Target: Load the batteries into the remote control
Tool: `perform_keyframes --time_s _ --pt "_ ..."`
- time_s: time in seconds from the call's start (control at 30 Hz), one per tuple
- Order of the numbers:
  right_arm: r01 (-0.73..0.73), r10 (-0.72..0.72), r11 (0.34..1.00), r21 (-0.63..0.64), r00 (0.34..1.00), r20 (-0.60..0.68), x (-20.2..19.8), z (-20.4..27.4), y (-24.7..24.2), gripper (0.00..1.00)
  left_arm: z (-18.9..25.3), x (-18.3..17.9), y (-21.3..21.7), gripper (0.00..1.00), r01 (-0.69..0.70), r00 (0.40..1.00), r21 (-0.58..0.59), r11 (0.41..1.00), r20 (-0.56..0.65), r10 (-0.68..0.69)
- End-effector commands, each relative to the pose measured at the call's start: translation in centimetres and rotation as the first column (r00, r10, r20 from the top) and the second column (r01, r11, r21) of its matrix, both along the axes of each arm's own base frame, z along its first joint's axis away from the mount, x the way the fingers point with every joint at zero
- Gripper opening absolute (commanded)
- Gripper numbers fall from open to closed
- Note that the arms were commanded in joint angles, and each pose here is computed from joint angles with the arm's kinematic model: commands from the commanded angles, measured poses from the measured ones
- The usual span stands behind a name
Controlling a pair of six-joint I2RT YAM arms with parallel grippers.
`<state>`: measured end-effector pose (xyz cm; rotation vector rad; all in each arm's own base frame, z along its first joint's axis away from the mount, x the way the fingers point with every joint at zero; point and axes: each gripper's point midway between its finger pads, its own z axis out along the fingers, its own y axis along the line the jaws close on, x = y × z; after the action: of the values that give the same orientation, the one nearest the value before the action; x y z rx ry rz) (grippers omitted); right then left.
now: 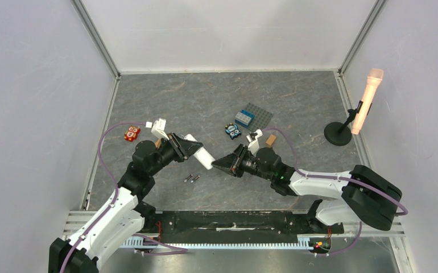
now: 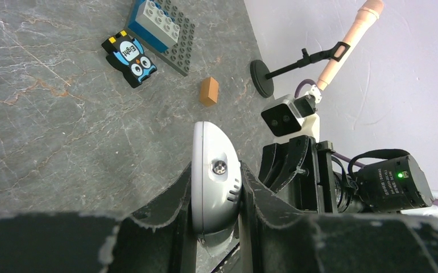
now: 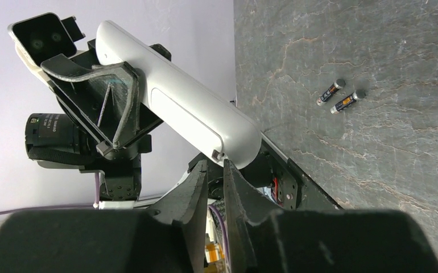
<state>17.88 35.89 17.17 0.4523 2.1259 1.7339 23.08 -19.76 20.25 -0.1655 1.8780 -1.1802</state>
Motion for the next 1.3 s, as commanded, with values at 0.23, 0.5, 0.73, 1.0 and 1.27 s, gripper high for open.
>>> perform_keyframes --time_s 0.23,0.5,0.73,1.0,1.27 --pt "0.023 -0.025 0.997 0.073 0.999 0.029 0.9 2.2 0.9 0.11 2.9 -0.3 -0.6 0.02 0.043 0.995 -0.057 0.997 0.095 -0.038" --pt "0.027 -0.030 0.996 0.081 0.999 0.033 1.0 2.5 0.9 0.08 2.6 -0.5 -0.6 0.02 0.049 0.995 -0.055 0.997 0.094 -0.044" --pt "0.039 -0.041 0.996 0.074 0.999 0.024 1.1 2.1 0.7 0.17 2.8 -0.8 -0.8 0.02 0.067 0.993 -0.057 0.996 0.104 -0.061" --pt "0.050 -0.051 0.997 0.064 0.999 0.019 1.4 1.8 0.6 0.16 3.0 -1.0 -1.0 0.02 0.086 0.990 -0.062 0.994 0.116 -0.079" --pt "0.047 -0.049 0.997 0.064 0.999 0.020 1.4 1.6 0.7 0.15 3.3 -1.4 -1.5 0.02 0.125 0.986 -0.073 0.990 0.124 -0.115"
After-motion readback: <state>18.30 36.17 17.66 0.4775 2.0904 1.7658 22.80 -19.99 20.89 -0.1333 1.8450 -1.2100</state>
